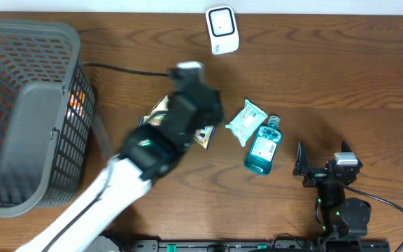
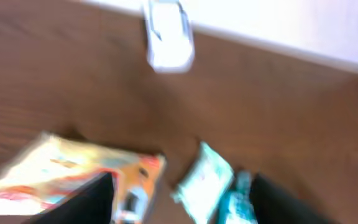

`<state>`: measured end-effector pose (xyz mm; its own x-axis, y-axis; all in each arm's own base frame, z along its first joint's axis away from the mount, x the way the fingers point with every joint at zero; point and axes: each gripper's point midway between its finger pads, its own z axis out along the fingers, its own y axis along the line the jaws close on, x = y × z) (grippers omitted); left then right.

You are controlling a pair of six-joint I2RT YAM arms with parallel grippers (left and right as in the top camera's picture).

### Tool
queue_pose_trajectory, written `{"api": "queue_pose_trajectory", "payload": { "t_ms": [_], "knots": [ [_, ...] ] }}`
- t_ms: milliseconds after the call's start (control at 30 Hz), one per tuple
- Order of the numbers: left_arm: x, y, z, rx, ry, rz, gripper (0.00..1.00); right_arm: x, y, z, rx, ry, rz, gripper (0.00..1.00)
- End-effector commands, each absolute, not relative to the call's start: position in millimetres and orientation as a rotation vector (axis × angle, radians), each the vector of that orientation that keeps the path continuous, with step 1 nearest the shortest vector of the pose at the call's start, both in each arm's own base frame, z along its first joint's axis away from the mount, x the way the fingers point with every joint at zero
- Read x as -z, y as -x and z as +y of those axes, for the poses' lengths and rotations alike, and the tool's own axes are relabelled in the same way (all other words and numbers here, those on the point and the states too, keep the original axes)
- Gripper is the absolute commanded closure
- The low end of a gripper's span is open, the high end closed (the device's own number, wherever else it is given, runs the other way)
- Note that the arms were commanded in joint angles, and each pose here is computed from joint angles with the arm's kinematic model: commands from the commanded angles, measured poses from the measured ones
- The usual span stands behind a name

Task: Scan the item barcode
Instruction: 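Move the left gripper into the basket and grasp the orange tissue box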

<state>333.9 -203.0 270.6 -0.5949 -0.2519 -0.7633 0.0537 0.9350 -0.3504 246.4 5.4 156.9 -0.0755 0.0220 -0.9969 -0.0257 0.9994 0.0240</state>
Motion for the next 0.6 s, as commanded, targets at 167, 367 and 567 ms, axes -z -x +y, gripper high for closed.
{"api": "queue_pose_trajectory", "payload": {
  "t_ms": [167, 367, 567],
  "knots": [
    [-378.1, -337.1, -35.2, 0.216, 0.53, 1.862, 0.16, -156.6, -246.2, 3.6, -0.043, -0.016, 1.646, 0.01],
    [-392.2, -312.8, 83.3, 0.032, 0.84, 1.749, 0.16, -156.6, -246.2, 3.6, -0.043, -0.016, 1.646, 0.01],
    [-366.3, -314.5, 142.7, 0.058, 1.032, 1.749, 0.08, -156.6, -246.2, 3.6, -0.043, -0.016, 1.646, 0.01]
  ]
}}
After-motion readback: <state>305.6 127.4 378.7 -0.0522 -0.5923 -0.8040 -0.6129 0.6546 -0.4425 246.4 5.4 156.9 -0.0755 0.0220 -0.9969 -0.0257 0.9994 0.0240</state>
